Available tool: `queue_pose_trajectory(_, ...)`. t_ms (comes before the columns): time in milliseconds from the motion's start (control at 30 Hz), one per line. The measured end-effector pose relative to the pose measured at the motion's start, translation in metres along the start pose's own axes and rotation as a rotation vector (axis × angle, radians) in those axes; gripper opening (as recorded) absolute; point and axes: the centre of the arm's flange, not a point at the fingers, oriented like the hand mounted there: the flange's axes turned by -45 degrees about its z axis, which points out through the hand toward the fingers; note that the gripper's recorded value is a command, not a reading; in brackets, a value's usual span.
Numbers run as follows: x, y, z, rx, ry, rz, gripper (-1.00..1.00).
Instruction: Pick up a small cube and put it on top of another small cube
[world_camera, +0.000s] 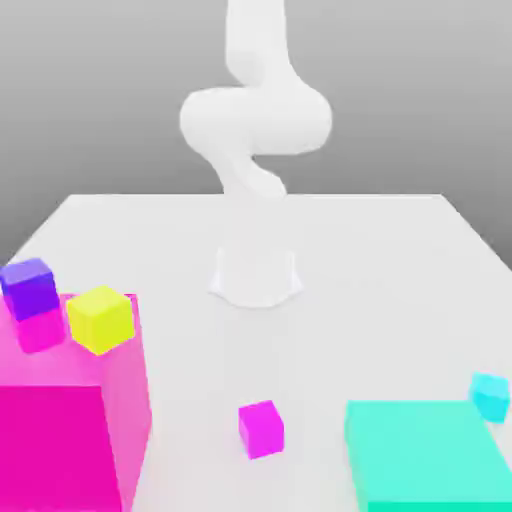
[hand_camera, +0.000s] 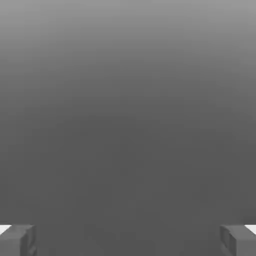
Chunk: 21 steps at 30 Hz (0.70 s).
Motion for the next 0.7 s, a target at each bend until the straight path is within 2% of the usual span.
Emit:
queue_pose_trajectory(333,-0.097,-0.006,0.22,-0.006,-0.342,-0.16,0.0)
queue_pose_trajectory(533,-0.196,-0.009,0.309,0.053,-0.536,-0.241,0.0)
queue_pose_trajectory(700,-0.288,-0.018,0.354,0.133,-0.682,-0.297,0.0)
